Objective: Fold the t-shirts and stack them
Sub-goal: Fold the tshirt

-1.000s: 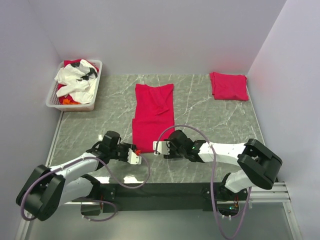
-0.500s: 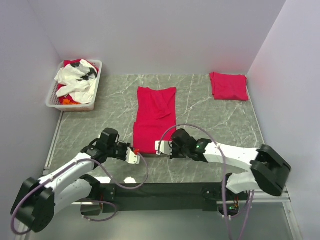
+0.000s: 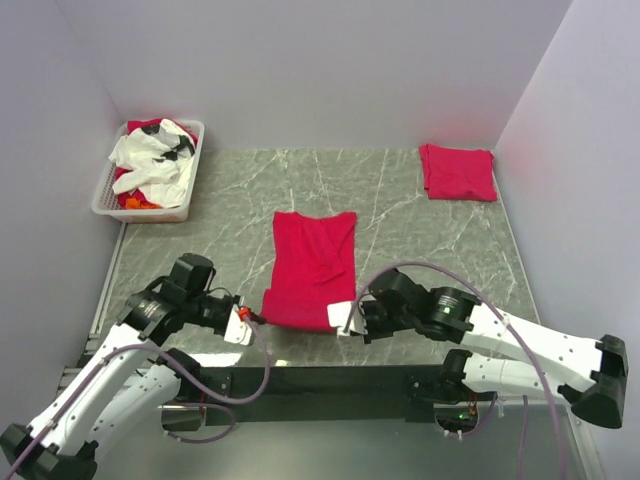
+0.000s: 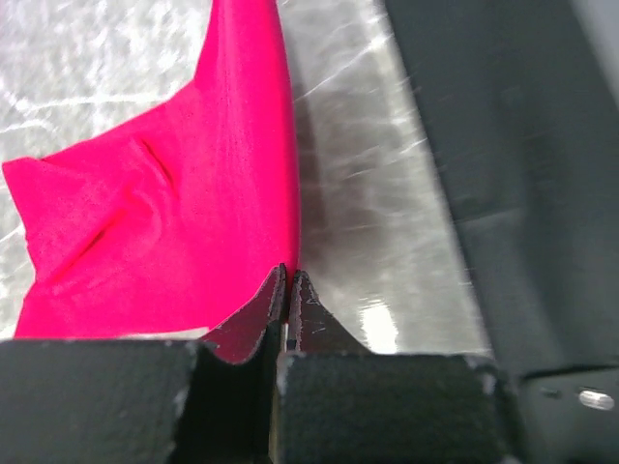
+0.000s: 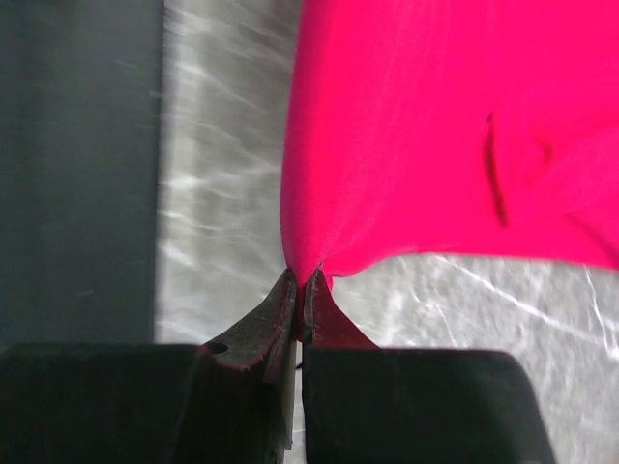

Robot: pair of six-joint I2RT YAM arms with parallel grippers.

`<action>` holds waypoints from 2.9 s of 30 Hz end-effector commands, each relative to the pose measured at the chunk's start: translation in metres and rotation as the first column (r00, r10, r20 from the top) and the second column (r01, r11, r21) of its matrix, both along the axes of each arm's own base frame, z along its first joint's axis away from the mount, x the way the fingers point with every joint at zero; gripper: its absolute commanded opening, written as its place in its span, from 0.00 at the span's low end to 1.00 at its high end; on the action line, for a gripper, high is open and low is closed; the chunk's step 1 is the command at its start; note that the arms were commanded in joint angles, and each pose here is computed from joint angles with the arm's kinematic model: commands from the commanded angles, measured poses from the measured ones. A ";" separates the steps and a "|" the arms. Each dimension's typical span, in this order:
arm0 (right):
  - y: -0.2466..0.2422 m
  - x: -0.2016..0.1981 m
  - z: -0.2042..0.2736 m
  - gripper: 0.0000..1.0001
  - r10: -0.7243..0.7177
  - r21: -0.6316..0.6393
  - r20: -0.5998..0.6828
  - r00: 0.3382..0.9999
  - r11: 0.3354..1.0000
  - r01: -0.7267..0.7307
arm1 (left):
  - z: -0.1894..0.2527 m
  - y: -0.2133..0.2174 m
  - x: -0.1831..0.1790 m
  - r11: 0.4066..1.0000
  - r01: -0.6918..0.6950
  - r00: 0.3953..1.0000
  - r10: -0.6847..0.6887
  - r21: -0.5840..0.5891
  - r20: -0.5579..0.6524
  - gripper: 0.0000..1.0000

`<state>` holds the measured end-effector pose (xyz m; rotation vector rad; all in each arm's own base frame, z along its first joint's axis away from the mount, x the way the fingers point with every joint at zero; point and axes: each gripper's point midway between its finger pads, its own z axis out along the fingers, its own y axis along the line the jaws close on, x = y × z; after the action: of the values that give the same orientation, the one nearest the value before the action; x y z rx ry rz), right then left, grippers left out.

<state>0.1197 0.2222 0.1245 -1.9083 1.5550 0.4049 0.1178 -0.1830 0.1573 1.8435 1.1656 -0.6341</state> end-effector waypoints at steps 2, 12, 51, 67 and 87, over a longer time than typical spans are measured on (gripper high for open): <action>-0.007 -0.031 0.027 0.00 0.066 0.047 -0.059 0.996 0.997 -0.063 | 0.013 0.010 -0.049 0.997 0.073 0.989 -0.075 -0.021 -0.124 0.01; -0.014 0.014 0.046 0.00 0.004 0.016 0.023 1.000 1.000 -0.005 | 0.064 -0.008 0.000 0.993 -0.073 0.988 0.060 -0.092 -0.142 0.00; -0.027 0.366 0.025 0.56 -0.653 0.005 -0.276 0.705 0.733 0.681 | -0.040 0.026 0.354 0.692 -0.715 0.446 0.564 0.103 -0.695 0.42; 0.056 0.205 -0.071 0.34 -0.482 -0.221 -0.842 0.243 0.718 0.661 | -0.076 -0.041 0.195 0.685 -0.653 0.003 0.427 0.321 -0.904 0.37; 0.061 0.146 0.031 0.43 -0.303 -0.040 -0.840 0.451 0.862 0.505 | 0.010 -0.010 0.159 0.863 -0.458 0.312 0.379 0.211 -0.871 0.40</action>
<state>0.2117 0.2936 0.0975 -1.1301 2.5729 1.4077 0.2564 -0.2059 0.1511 0.6759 2.3753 -1.5679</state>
